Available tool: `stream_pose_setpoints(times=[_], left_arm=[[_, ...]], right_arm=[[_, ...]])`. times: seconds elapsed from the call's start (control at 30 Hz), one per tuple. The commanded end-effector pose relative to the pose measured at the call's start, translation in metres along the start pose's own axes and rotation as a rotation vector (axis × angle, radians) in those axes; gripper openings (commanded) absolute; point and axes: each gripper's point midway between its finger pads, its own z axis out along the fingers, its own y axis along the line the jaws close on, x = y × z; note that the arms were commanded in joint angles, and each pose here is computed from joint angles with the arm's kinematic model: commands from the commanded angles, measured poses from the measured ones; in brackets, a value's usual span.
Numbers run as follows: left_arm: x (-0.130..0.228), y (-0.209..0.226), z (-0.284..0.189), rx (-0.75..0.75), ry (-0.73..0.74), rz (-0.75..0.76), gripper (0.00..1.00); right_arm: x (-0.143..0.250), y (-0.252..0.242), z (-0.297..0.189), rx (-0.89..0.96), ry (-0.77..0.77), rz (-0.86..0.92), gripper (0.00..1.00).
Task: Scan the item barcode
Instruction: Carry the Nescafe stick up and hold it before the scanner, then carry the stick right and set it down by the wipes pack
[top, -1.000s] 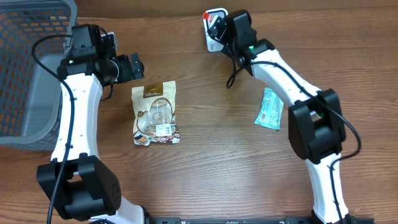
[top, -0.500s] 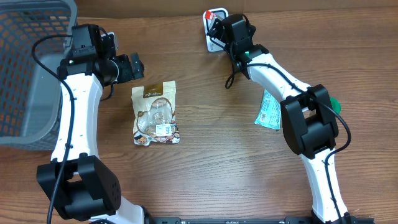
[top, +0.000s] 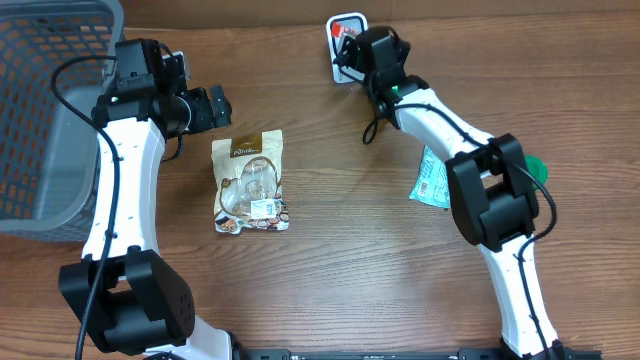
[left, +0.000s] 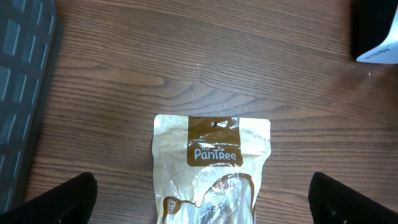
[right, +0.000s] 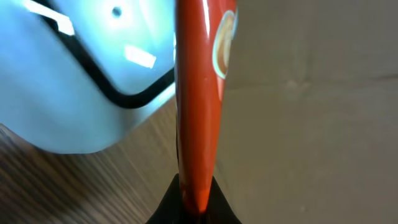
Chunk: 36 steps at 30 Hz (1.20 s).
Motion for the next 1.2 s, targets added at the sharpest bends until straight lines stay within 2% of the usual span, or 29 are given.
stream_pose_setpoints(times=[0.0, 0.37, 0.67, 0.93, 1.03, 1.17], left_arm=[[-0.002, 0.003, 0.0, -0.011, -0.004, 0.002, 1.0], [-0.002, 0.002, 0.0, -0.01, -0.004, 0.002, 1.0], [-0.002, 0.003, 0.0, -0.011, -0.004, 0.002, 1.0], [-0.002, 0.003, 0.0, -0.011, -0.004, 0.002, 1.0], [-0.002, 0.002, 0.0, -0.01, -0.004, 0.002, 1.0], [-0.002, 0.002, 0.0, -0.01, -0.004, 0.002, 1.0]], right_arm=[[0.014, 0.015, 0.012, 0.003, 0.058, -0.03, 0.03], [0.02, 0.015, 0.017, 0.043, 0.093, -0.025, 0.03], [-0.008, -0.006, -0.009, 0.126, 0.096, -0.033, 0.03], [-0.041, -0.067, -0.08, 0.174, 0.006, 0.23, 0.04], [-0.033, -0.087, -0.111, 0.148, 0.015, 0.395, 0.03], [-0.001, -0.087, -0.15, 0.056, 0.114, 0.648, 0.03]])
